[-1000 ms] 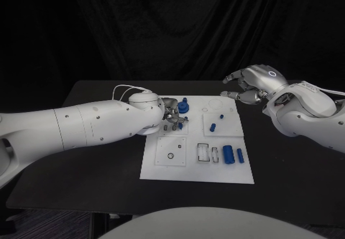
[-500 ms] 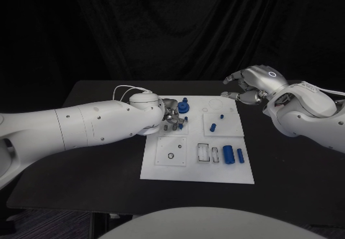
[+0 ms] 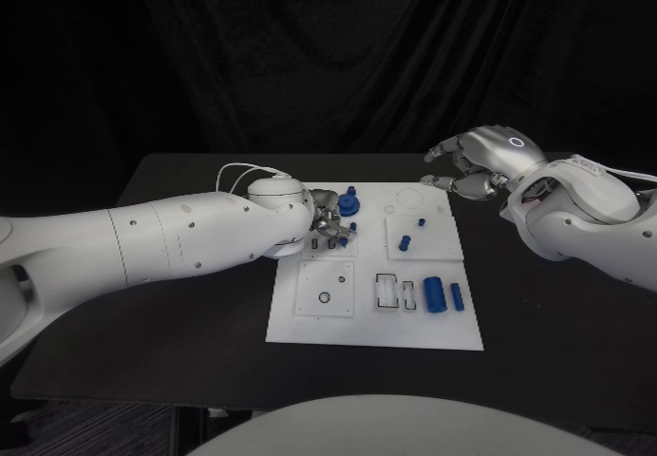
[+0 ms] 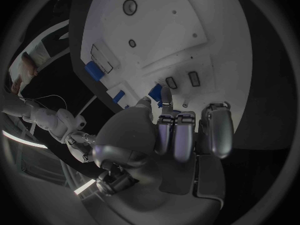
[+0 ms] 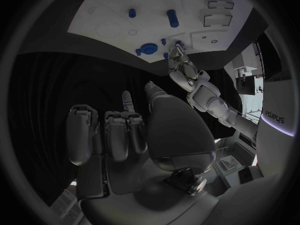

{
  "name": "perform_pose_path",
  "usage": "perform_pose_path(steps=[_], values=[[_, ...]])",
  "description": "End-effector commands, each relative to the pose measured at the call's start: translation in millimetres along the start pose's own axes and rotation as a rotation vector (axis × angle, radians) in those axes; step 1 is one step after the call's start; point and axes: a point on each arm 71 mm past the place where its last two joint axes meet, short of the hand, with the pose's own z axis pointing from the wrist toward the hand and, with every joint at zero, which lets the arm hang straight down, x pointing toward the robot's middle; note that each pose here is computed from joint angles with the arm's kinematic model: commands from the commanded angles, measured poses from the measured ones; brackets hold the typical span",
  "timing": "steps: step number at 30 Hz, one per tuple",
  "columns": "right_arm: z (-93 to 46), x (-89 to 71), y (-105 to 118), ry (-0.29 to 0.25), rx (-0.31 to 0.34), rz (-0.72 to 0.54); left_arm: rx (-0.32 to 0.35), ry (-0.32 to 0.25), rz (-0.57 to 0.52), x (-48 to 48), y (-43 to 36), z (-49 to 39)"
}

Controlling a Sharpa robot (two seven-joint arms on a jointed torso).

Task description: Assemble the parts on the task board

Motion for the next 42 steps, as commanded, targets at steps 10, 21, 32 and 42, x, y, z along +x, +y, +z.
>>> perform_pose_path(steps=[10, 21, 32, 42], values=[[0.2, 2.5, -0.7, 0.019, 0.009, -0.005, 0.023, 0.027, 0.012, 3.5, -2.9, 1.2], [0.3, 4.0, -0.4, 0.026, 0.008, -0.005, 0.023, 0.034, 0.014, 4.5, -2.3, 0.8], [0.0, 4.7, -0.7, 0.030, 0.009, -0.005, 0.019, 0.039, 0.016, 4.8, 0.0, 0.7], [-0.2, 5.3, -1.0, 0.035, 0.011, -0.006, 0.020, 0.040, 0.015, 4.6, 2.2, 0.5]])
